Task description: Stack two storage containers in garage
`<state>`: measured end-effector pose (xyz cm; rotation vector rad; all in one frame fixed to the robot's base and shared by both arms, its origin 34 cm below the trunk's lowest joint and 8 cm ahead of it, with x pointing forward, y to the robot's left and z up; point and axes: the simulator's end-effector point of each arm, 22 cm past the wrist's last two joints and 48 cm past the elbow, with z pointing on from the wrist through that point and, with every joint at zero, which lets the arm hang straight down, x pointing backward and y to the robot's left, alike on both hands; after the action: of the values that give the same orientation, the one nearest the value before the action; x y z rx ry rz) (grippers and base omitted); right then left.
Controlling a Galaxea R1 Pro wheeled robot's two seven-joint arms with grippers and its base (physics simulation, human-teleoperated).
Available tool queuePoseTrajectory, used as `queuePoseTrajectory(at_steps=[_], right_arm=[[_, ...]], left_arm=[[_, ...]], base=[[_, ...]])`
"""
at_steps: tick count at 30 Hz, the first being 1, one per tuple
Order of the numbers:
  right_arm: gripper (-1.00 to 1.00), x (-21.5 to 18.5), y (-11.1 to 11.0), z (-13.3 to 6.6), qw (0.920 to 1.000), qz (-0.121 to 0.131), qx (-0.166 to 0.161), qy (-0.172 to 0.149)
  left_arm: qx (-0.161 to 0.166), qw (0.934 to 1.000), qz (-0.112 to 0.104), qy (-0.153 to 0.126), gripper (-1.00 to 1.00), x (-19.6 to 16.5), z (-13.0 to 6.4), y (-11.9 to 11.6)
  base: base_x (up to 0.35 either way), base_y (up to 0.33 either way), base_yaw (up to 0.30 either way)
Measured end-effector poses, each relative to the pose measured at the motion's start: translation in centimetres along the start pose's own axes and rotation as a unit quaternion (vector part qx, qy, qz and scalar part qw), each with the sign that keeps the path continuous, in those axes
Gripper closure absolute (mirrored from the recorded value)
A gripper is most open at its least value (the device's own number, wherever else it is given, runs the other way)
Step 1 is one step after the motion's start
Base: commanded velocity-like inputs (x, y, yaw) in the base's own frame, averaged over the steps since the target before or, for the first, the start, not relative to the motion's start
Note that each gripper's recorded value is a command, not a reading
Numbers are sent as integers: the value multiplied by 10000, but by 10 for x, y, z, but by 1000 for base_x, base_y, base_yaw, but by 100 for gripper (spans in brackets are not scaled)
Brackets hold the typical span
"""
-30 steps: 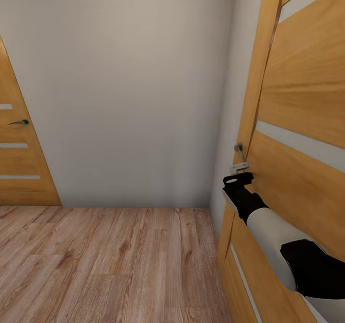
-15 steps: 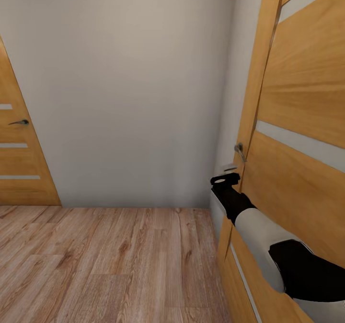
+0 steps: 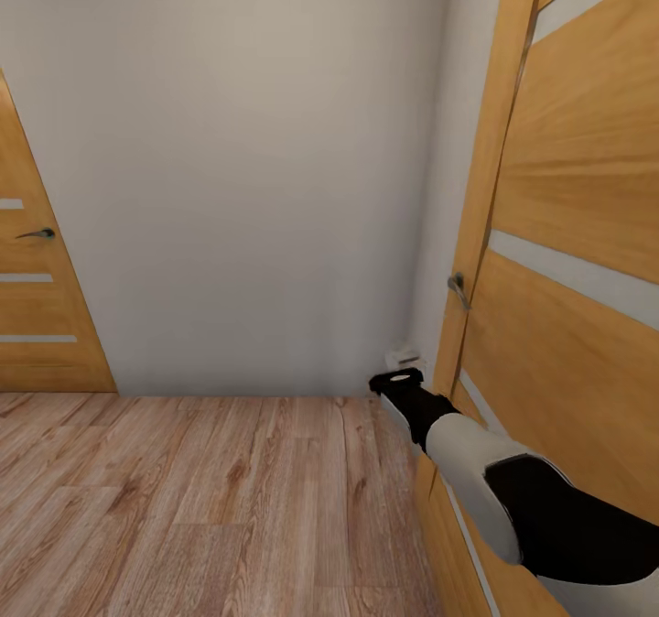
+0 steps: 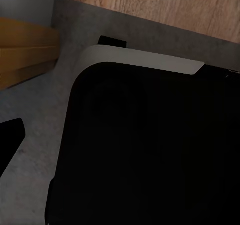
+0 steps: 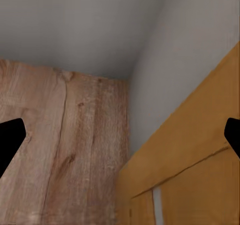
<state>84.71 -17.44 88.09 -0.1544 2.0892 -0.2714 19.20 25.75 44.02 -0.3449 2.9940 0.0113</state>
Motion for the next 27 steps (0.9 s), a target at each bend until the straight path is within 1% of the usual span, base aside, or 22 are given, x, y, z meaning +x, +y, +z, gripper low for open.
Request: queuePoseTrajectory(at_steps=[1, 2, 3, 5, 7, 8, 9, 10, 11, 12, 14, 17, 19, 21, 22, 24, 25, 27], right_arm=[[-100, 27, 12, 3, 9994, 128, -243, 201], [-100, 37, 18, 3, 9988, 177, -356, 268], [-100, 51, 27, 4, 9974, 292, -558, 356], [-100, 63, 35, 3, 9952, 406, -785, 421], [-100, 90, 37, 4, 9932, 468, -895, 573], [-100, 120, 36, 4, 9917, 487, -917, 760], [-100, 141, 35, 2, 9906, 484, -923, 888], [-100, 181, 35, -2, 9881, 472, -931, 1134], [-100, 233, 38, -11, 9835, 460, -968, 1461], [-100, 249, 39, -15, 9817, 455, -989, 1560], [-100, 313, 49, -35, 9727, 451, -1123, 1981], [-100, 352, 56, -50, 9648, 466, -1292, 2244], [-100, 366, 60, -57, 9614, 483, -1379, 2331], [-100, 393, 65, -70, 9564, 500, -1454, 2485], [-100, 415, 66, -81, 9530, 513, -1477, 2596], [-100, 439, 67, -93, 9494, 515, -1495, 2712], [-100, 470, 69, -112, 9444, 509, -1518, 2872], [-100, 488, 70, -123, 9408, 505, -1532, 2981]], left_arm=[[0, 10000, -1, 0, -100, 0, 0, 0], [0, 10000, 0, -1, -100, 0, 0, 0], [1, 10000, -2, 0, -100, 0, 0, 0], [3, 10000, -3, 0, -100, 0, 0, 0], [1, 10000, -3, 0, -100, 0, 0, 0], [-1, 10000, -3, 0, -100, 0, 0, 0], [-1, 10000, -3, 0, -100, 0, 0, 0], [0, 10000, -2, 0, -100, 0, 0, 0], [1, 10000, -2, 0, -100, 0, 0, 0], [2, 10000, -2, 0, -100, 0, 0, 0], [3, 10000, -1, 1, -100, 0, 0, -1], [5, 10000, 7, 0, -100, 0, 0, -1], [6, 10000, 9, 0, -100, 0, 0, -1], [6, 10000, 10, 1, -100, 0, 0, -1], [6, 10000, 11, 1, -100, 0, 0, -1], [6, 10000, 11, 1, -100, 0, 0, -1], [6, 10000, 12, 1, -100, 0, 0, -1], [6, 10000, 12, 0, -100, 0, 0, -1]], base=[[0, 0, 0], [0, 0, 0], [0, 0, 0], [0, 0, 0], [0, 0, 0], [0, 0, 0], [0, 0, 0], [0, 0, 0], [0, 0, 0], [0, 0, 0], [0, 0, 0], [0, 0, 0], [0, 0, 0], [0, 0, 0], [0, 0, 0], [0, 0, 0], [0, 0, 0], [0, 0, 0]])
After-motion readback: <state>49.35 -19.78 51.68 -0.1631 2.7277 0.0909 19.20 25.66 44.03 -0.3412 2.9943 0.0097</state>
